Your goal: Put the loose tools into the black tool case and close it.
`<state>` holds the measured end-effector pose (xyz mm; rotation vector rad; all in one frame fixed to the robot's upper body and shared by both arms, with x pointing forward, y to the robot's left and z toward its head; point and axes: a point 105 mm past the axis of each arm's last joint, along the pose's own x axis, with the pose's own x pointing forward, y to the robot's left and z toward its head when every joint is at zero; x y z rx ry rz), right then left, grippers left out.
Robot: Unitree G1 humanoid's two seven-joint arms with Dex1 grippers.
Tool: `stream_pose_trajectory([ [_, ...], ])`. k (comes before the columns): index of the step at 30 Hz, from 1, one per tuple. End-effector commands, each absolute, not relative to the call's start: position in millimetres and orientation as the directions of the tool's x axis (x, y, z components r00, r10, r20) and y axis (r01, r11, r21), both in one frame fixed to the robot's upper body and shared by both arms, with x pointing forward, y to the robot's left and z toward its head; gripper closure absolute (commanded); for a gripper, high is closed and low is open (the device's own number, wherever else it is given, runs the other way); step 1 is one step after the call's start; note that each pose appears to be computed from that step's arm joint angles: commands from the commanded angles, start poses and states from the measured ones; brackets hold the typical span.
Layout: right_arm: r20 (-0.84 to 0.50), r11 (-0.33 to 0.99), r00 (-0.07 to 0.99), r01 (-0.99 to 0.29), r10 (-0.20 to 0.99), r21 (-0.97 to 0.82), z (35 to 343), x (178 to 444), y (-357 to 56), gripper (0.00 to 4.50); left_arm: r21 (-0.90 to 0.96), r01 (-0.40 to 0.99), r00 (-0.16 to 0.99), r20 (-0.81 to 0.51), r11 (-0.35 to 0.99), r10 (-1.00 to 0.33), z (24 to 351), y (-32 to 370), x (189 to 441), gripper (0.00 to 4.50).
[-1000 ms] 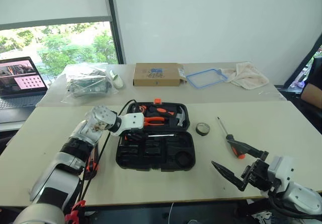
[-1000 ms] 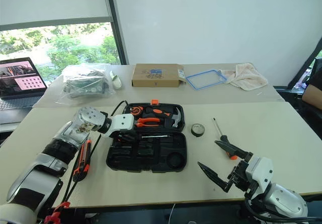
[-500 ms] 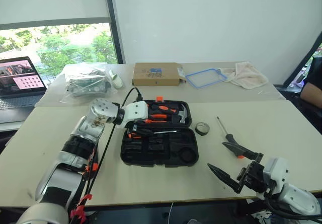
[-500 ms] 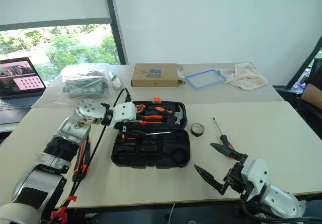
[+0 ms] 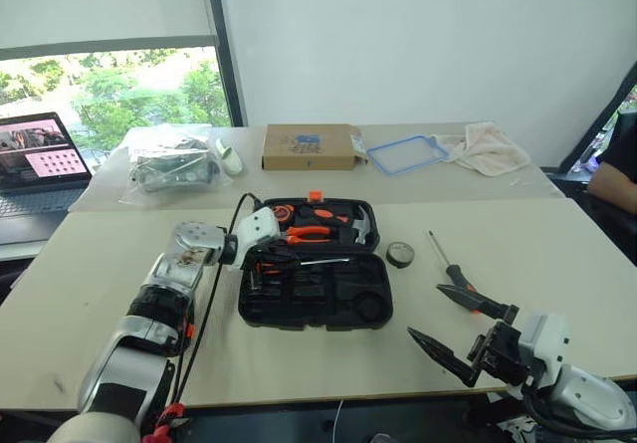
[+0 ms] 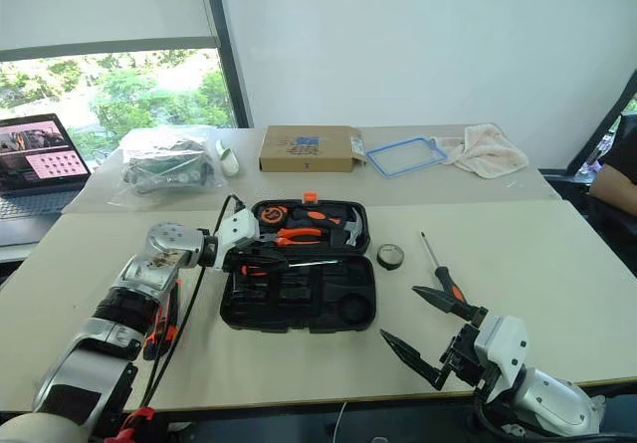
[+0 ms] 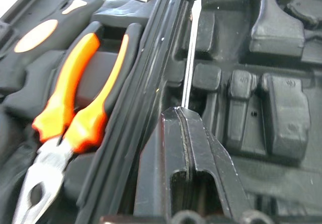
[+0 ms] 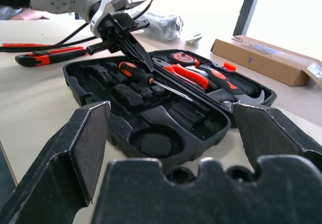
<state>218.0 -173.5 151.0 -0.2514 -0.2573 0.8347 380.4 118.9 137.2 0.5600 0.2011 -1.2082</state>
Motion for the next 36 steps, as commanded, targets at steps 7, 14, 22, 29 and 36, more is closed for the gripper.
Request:
stream_pose_trajectory([
  [7,0.159,0.648,0.638,-0.679,0.754,-0.346,164.7,218.2,-173.2,0.00,0.277,0.931,0.355,-0.531,0.238,-0.770,111.8,117.4,381.7,4.48],
  [14,0.161,0.672,0.665,-0.654,0.730,-0.347,165.8,217.3,-178.3,0.00,0.235,0.934,0.355,-0.552,0.268,-0.754,97.0,109.6,380.0,4.48],
  [22,0.060,0.777,0.812,-0.531,0.581,-0.337,156.5,189.9,-235.1,0.00,0.355,0.888,0.362,-0.149,0.292,-0.920,169.7,151.9,358.0,3.04],
  [29,-0.075,0.861,0.916,-0.397,0.395,-0.317,132.1,156.9,-286.1,0.00,0.348,0.862,0.455,-0.206,0.370,-0.866,154.2,244.4,307.7,0.65],
  [36,-0.167,0.904,0.926,-0.370,0.340,-0.214,141.2,218.2,-278.7,0.00,0.277,0.859,0.492,-0.209,0.431,-0.845,142.7,259.8,282.6,0.06],
])
